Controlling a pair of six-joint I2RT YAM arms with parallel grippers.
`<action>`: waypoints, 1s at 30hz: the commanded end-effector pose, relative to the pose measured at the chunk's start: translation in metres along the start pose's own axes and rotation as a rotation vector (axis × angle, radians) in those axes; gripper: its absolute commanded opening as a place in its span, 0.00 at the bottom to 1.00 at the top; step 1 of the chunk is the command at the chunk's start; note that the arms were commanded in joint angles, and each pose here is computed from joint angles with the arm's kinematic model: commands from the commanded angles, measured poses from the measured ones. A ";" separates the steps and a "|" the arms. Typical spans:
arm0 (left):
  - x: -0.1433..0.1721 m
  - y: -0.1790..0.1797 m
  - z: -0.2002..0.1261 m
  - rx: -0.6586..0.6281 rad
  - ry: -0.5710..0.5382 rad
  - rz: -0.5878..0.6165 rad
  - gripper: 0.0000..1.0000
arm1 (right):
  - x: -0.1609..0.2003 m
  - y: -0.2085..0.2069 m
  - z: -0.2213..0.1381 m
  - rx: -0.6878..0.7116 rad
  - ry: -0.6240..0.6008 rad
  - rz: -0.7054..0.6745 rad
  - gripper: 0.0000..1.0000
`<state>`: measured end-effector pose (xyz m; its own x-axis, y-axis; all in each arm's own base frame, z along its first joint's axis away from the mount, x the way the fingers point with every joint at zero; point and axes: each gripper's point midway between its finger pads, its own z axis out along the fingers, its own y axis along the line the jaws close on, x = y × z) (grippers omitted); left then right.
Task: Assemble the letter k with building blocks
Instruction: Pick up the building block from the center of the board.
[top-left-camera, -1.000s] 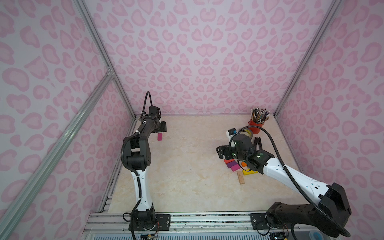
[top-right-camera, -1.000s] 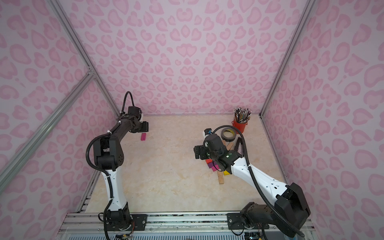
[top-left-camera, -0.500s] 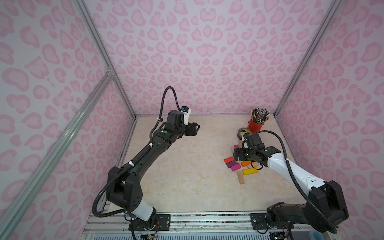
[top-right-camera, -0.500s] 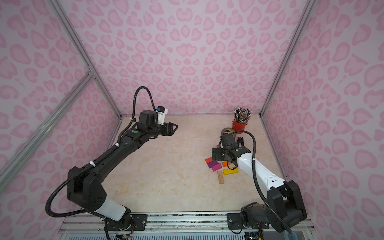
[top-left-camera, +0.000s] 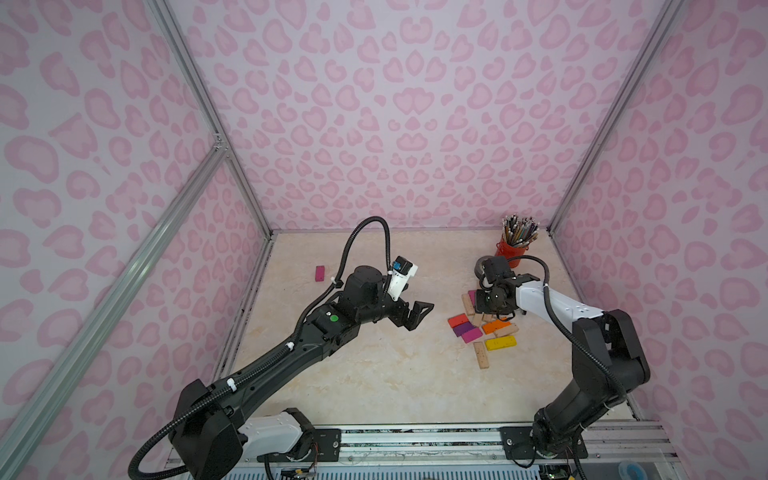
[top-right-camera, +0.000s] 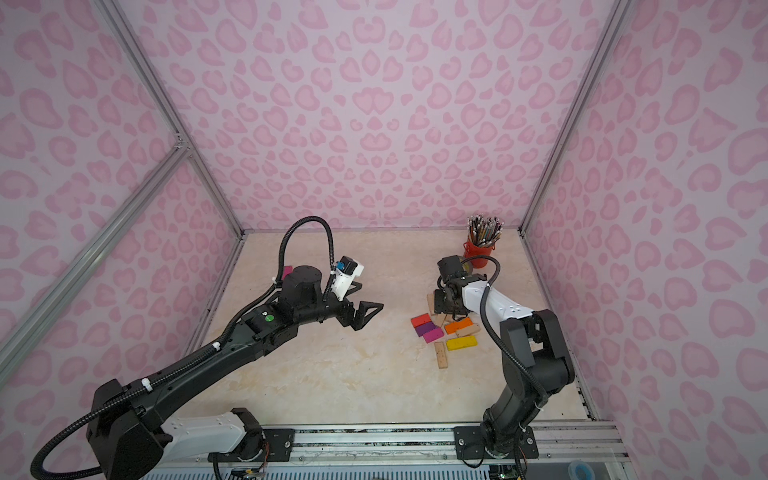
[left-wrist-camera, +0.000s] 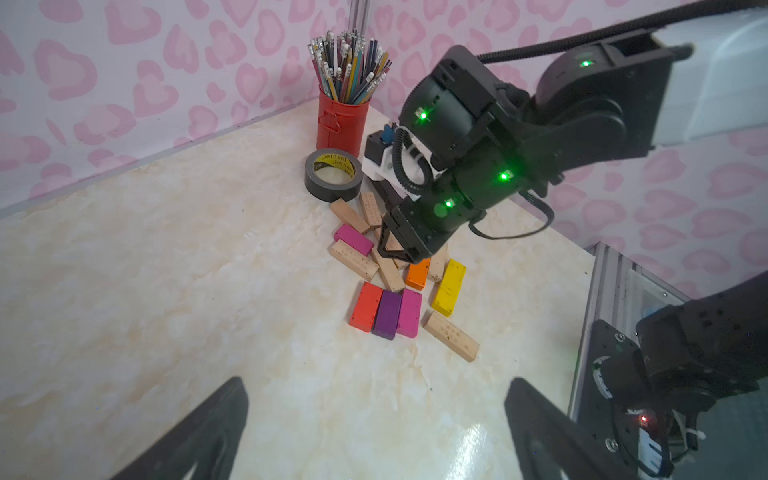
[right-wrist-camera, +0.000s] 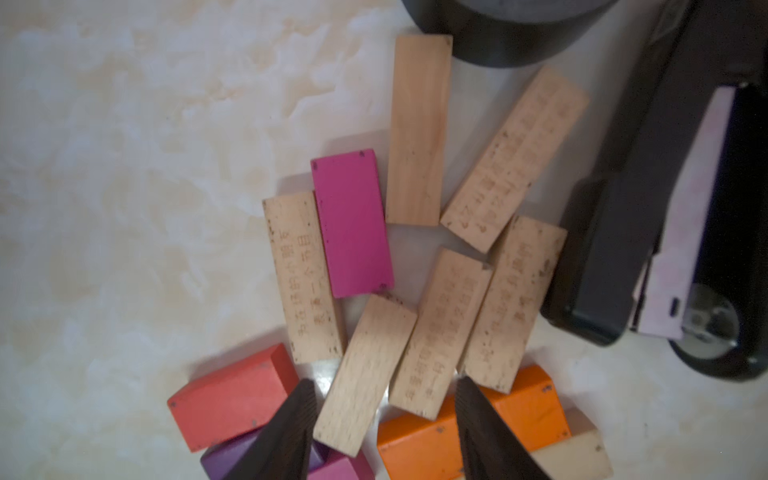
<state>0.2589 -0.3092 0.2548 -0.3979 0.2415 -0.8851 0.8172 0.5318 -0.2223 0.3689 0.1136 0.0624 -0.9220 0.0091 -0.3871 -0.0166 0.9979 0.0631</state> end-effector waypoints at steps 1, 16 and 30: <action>-0.001 -0.010 -0.005 0.047 -0.029 0.035 1.00 | -0.012 0.004 0.013 -0.001 -0.003 -0.008 0.54; 0.004 -0.003 -0.015 0.001 -0.049 0.060 1.00 | -0.025 -0.001 0.053 0.040 0.032 0.016 0.43; 0.005 0.001 -0.015 -0.011 -0.046 0.048 1.00 | -0.018 -0.001 0.062 0.013 0.061 0.033 0.41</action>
<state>0.2481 -0.2939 0.2474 -0.3695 0.2493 -0.8951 0.8237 0.5338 -0.1914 0.4172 0.1111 0.0222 -0.9280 0.0387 -0.3707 0.0273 0.9990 0.0361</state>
